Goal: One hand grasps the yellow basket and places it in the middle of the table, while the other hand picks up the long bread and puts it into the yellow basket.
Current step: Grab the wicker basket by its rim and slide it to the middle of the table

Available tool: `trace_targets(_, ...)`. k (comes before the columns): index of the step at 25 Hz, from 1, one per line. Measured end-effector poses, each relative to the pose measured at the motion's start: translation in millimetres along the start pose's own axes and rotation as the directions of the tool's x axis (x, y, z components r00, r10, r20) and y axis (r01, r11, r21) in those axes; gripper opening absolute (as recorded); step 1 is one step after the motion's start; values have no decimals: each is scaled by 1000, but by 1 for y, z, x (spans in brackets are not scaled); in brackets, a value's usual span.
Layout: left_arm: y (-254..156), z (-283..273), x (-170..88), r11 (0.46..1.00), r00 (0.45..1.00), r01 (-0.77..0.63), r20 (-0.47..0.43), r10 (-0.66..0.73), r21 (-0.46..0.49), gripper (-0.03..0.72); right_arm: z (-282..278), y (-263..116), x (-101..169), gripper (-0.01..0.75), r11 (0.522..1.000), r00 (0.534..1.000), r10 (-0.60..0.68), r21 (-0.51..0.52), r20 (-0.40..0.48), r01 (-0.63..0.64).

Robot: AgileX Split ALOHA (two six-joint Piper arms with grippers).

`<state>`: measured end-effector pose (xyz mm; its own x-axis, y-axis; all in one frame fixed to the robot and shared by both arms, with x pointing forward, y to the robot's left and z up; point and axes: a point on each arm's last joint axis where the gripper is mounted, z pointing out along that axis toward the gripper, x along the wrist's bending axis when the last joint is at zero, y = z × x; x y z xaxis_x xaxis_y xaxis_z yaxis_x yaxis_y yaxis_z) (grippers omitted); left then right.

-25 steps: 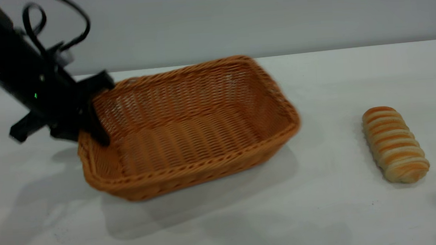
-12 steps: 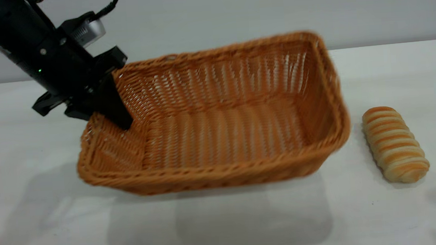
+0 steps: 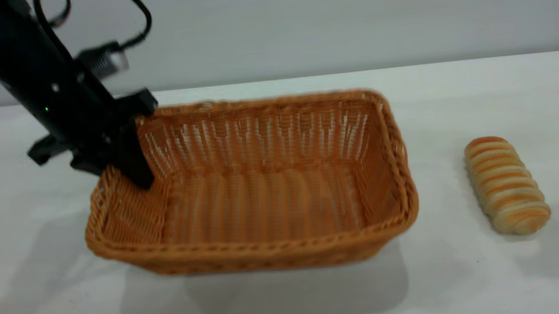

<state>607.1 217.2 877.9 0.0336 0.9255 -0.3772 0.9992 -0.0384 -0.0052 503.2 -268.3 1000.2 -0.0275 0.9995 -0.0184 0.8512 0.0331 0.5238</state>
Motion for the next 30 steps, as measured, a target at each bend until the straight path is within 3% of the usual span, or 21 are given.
trace_targets(8, -2, 19, 8, 998, 1000, 4, -5, -4, 55, 134, 37, 1, 4, 437, 999, 1000, -11, 30, -11, 11)
trace_targets(10, -2, 19, 8, 998, 1000, -12, -1, 12, 54, 201, 43, 4, 5, 468, 1000, 1000, -13, 28, -14, 13)
trace_targets(16, -2, 18, 6, 998, 1000, -15, 15, 14, 68, 544, 58, 22, 8, 566, 1000, 1000, -11, 14, -18, 11)
trace_targets(19, -3, 18, 5, 997, 1000, -14, 21, 12, 82, 653, 69, 30, 9, 591, 1000, 1000, -12, 20, -17, 13)
trace_targets(24, -5, 16, 4, 995, 1000, -17, 28, 14, 96, 659, 98, 34, 12, 592, 997, 1000, -15, 74, -13, 16)
trace_targets(30, 1, -12, -7, 996, 996, -84, 26, 84, 17, 630, 142, 26, 14, 591, 981, 1000, -17, 195, -1, 17)
